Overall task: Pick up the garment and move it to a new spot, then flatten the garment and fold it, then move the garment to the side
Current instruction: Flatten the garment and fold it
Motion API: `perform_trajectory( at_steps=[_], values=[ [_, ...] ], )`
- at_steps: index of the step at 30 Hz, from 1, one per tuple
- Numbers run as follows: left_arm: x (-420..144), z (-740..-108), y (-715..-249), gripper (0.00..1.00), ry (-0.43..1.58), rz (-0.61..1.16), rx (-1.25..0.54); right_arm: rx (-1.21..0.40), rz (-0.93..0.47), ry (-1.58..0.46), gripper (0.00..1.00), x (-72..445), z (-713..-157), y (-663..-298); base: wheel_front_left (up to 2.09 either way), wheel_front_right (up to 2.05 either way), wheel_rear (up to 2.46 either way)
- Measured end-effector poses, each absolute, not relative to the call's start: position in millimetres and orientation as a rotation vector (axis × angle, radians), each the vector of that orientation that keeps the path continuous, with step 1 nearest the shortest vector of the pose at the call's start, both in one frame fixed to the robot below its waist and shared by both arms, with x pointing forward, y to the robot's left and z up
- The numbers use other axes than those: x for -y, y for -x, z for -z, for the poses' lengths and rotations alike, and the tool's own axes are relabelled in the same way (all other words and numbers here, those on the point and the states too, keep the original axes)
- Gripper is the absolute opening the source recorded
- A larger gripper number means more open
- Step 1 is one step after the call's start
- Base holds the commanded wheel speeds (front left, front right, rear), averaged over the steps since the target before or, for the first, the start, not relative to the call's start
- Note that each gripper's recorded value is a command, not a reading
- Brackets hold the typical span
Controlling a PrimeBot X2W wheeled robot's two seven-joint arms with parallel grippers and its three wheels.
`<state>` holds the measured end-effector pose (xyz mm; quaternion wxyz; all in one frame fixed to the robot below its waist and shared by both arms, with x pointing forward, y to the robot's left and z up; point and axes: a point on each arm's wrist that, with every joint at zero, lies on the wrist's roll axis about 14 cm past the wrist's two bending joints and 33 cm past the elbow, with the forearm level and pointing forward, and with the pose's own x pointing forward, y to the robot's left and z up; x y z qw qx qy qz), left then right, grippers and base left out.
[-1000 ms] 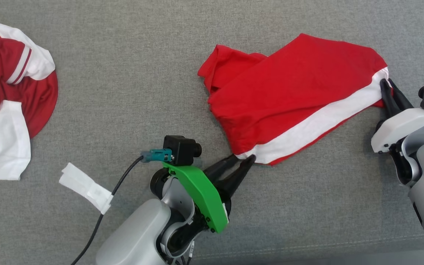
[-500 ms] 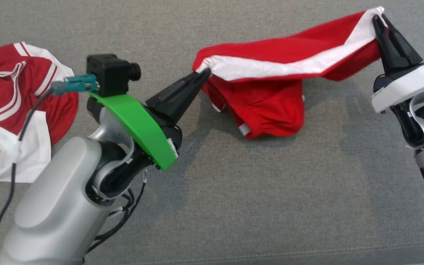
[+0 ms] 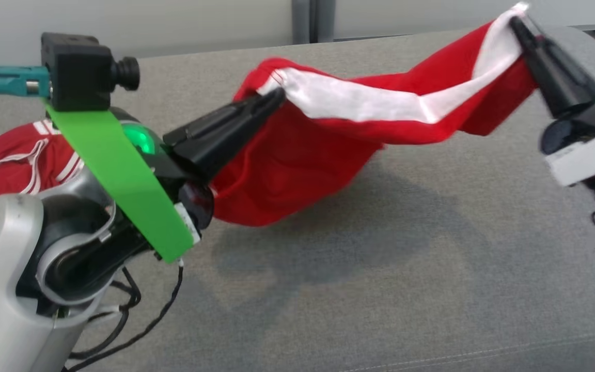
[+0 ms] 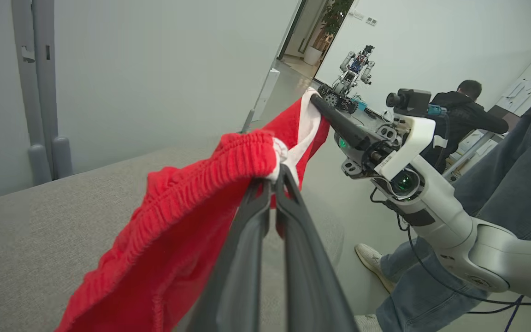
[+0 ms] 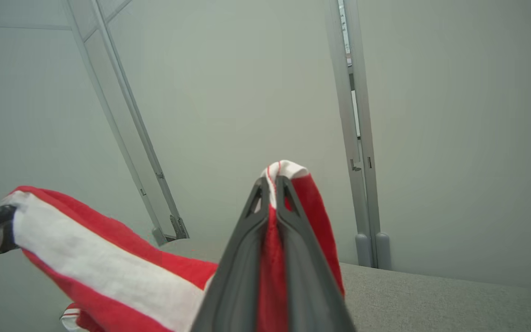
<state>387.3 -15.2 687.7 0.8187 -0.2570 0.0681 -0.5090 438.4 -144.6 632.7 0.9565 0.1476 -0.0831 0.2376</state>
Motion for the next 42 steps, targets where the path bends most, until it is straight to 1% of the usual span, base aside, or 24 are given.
perform_trajectory(
  at_steps=[3, 5, 7, 9, 10, 13, 16, 17, 19, 21, 23, 25, 27, 28, 30, 34, 36, 38, 39, 41, 42],
  values=[
    [24, -698, -366, 0.0, 0.522, 1.15, -0.176, 0.242, -0.49, -0.324, 0.0, 164, -670, -417, 0.0, 0.0, 0.0],
    [20, -704, -367, 0.0, 0.509, 1.144, -0.18, 0.273, -0.465, -0.318, 0.0, 182, -687, -411, 0.0, 0.0, 0.0],
    [10, -704, -379, 0.0, 0.474, 1.111, -0.186, 0.259, -0.438, -0.313, 0.0, 198, -690, -411, 0.0, 0.0, 0.0],
    [2, -701, -400, 0.0, 0.499, 1.069, -0.211, 0.233, -0.417, -0.327, 0.0, 206, -685, -416, 0.0, 0.0, 0.0],
    [-1, -693, -410, 0.0, 0.508, 1.052, -0.243, 0.22, -0.424, -0.377, 0.0, 204, -682, -420, 0.0, 0.0, 0.0],
    [-7, -660, -440, 0.0, 0.529, 0.983, -0.366, 0.127, -0.438, -0.501, 0.0, 184, -660, -442, 0.0, 0.0, 0.0],
    [-12, -623, -468, 0.0, 0.534, 0.908, -0.478, 0.03, -0.438, -0.64, 0.0, 155, -639, -473, 0.0, 0.0, 0.0],
    [-13, -613, -476, 0.0, 0.521, 0.889, -0.505, 0.007, -0.432, -0.66, 0.0, 146, -635, -483, 0.0, 0.0, 0.0],
    [-15, -598, -495, 0.0, 0.501, 0.842, -0.528, 0.011, -0.376, -0.704, 0.0, 140, -639, -510, 0.0, 0.0, 0.0],
    [-15, -599, -517, 0.0, 0.474, 0.805, -0.487, 0.08, -0.29, -0.703, 0.0, 147, -659, -538, 0.0, 0.0, 0.0],
    [-13, -624, -544, 0.0, 0.492, 0.765, -0.348, 0.206, -0.256, -0.67, 0.0, 157, -694, -557, 0.0, 0.0, 0.0],
    [-6, -654, -560, 0.0, 0.462, 0.763, -0.213, 0.351, -0.239, -0.628, 0.0, 168, -731, -568, 0.0, 0.0, 0.0],
    [-4, -680, -574, 0.0, 0.434, 0.75, -0.081, 0.459, -0.238, -0.576, 0.0, 172, -757, -575, 0.0, 0.0, 0.0],
    [-4, -689, -579, 0.0, 0.403, 0.746, -0.022, 0.491, -0.237, -0.547, 0.0, 173, -763, -579, 0.0, 0.0, 0.0],
    [-10, -698, -589, 0.0, 0.422, 0.725, 0.06, 0.522, -0.24, -0.556, 0.0, 170, -764, -586, 0.0, 0.0, 0.0],
    [-13, -679, -604, 0.0, 0.449, 0.714, 0.114, 0.496, -0.24, -0.581, 0.0, 161, -732, -602, 0.0, 0.0, 0.0],
    [-12, -639, -608, 0.0, 0.45, 0.714, 0.077, 0.427, -0.209, -0.595, 0.0, 161, -688, -607, 0.0, 0.0, 0.0],
    [-11, -562, -603, 0.0, 0.487, 0.681, -0.072, 0.279, -0.158, -0.619, 0.0, 161, -614, -603, 0.0, 0.0, 0.0],
    [-9, -518, -591, 0.0, 0.507, 0.66, -0.171, 0.181, -0.115, -0.645, 0.0, 163, -570, -594, 0.0, 0.0, 0.0],
    [0, -446, -551, 0.0, 0.533, 0.66, -0.352, 0.018, -0.035, -0.666, 0.0, 170, -499, -564, 0.0, 0.0, 0.0],
    [4, -424, -530, 0.0, 0.547, 0.668, -0.414, -0.038, 0.013, -0.686, 0.0, 176, -474, -547, 0.0, 0.0, 0.0]
  ],
)
